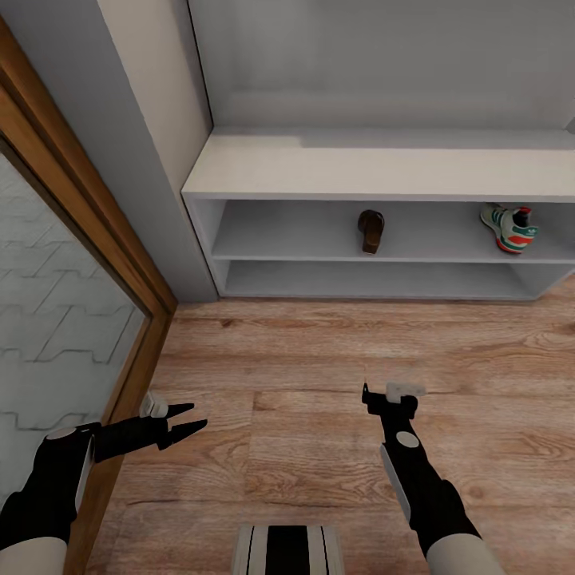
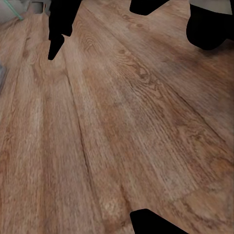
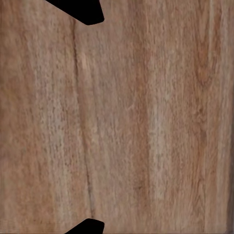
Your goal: Pick up the two gym shoes and the two sandals from the corridor floor and place them onto the hallstand (shoe rack) in the corridor, making sure they are on the rack and not on the floor. Arrange them so the two gym shoes are next to each other and the two sandals are next to each other.
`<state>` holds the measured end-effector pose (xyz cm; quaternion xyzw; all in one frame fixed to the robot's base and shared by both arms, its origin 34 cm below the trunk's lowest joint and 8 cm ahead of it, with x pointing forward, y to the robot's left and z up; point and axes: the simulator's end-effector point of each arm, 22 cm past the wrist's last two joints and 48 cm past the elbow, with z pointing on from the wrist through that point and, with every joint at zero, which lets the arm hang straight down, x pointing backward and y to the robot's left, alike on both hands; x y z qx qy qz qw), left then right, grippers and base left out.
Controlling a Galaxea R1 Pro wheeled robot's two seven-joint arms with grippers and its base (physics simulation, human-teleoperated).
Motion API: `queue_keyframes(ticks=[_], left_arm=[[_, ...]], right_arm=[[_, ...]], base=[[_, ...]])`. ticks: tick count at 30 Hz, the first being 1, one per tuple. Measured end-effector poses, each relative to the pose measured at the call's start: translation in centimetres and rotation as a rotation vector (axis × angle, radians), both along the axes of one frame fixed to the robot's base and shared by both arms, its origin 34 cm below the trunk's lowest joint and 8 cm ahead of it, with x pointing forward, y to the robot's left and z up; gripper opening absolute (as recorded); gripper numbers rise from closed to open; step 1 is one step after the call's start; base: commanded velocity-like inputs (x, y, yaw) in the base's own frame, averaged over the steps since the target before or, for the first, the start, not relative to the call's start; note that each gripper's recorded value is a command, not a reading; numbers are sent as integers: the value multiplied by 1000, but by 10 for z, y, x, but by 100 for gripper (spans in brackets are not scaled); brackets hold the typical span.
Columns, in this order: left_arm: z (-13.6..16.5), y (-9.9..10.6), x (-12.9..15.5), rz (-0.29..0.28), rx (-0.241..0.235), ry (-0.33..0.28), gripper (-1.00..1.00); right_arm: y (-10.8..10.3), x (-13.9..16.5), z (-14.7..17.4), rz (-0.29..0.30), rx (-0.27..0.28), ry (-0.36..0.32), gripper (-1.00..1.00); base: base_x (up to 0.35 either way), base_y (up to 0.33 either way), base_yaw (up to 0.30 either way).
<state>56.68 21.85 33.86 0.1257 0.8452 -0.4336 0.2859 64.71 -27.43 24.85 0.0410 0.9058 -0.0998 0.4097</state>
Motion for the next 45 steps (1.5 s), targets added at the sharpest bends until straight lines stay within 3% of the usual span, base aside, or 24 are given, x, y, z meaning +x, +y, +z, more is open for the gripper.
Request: queue_keyframes(ticks=[14,45], left_arm=[[0,0,0,1,-1,-1,100],[0,0,0,1,0,0,100]], right_arm=[[-2,0,1,-5,-3,6,100],[-2,0,1,-4,-2,7,100]], base=[[0,0,-32],[0,0,-289]])
